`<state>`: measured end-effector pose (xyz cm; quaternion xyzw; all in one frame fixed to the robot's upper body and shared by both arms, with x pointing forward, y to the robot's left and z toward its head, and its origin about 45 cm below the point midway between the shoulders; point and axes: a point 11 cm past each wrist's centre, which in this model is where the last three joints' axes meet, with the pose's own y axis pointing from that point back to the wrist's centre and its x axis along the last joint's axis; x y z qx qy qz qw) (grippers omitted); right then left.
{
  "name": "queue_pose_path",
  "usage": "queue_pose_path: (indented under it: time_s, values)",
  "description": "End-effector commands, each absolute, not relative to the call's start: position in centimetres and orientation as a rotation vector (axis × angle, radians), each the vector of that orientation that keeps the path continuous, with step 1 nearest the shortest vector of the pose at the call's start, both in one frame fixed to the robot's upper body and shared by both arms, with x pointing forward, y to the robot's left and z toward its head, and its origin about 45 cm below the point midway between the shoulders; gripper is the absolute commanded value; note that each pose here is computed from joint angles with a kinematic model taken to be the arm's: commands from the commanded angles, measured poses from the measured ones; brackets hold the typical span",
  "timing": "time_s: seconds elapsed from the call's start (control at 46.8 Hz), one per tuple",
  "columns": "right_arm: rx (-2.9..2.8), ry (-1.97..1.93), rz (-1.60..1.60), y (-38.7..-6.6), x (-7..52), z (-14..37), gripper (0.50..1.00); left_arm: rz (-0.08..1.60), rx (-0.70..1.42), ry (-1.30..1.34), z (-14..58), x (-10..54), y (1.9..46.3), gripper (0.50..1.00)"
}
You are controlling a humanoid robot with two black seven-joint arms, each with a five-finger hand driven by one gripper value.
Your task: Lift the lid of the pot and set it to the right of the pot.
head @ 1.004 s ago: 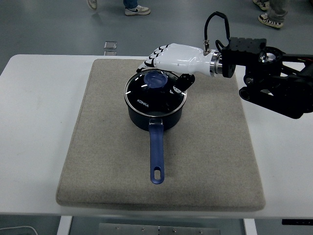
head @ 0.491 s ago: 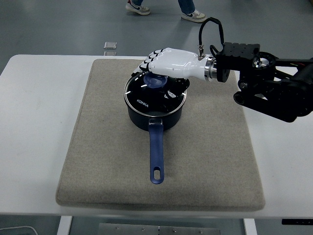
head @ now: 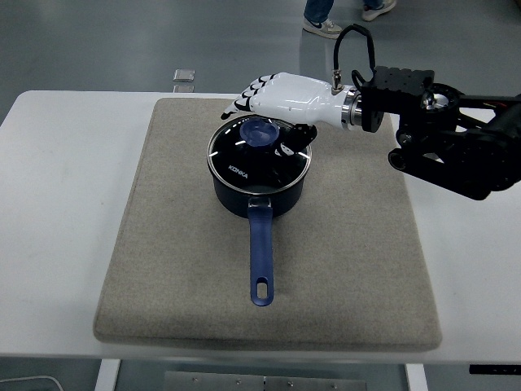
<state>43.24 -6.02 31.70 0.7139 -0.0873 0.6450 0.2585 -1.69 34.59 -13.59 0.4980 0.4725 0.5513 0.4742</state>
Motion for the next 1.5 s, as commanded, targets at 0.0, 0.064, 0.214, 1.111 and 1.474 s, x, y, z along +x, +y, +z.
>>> queue_pose_path:
  time_s: [0.0,0.064,0.214,1.111,1.474]
  values:
    - [1.942,-0.233,1.736,-6.1,43.1,31.2,0.885,1.348,1.217,1.156,-13.6,-1.7,34.6,1.0]
    - [1.945,-0.233,1.731,-6.2,43.1,31.0,0.885,1.349,1.218,1.155,-13.6,-1.7,34.6,1.0]
    - [1.933,-0.237,1.738,-6.5,43.2,30.7,0.881,1.349,1.218,1.155,-13.6,-1.7,34.6,1.0]
    - [1.909,-0.213,1.733,-7.0,43.3,29.8,0.713,1.348,1.219,1.156,-13.6,-1.7,34.6,1.0]
    - [1.924,-0.132,1.694,-6.1,42.6,29.2,0.5,1.348,1.219,1.156,-13.6,-1.7,34.6,1.0]
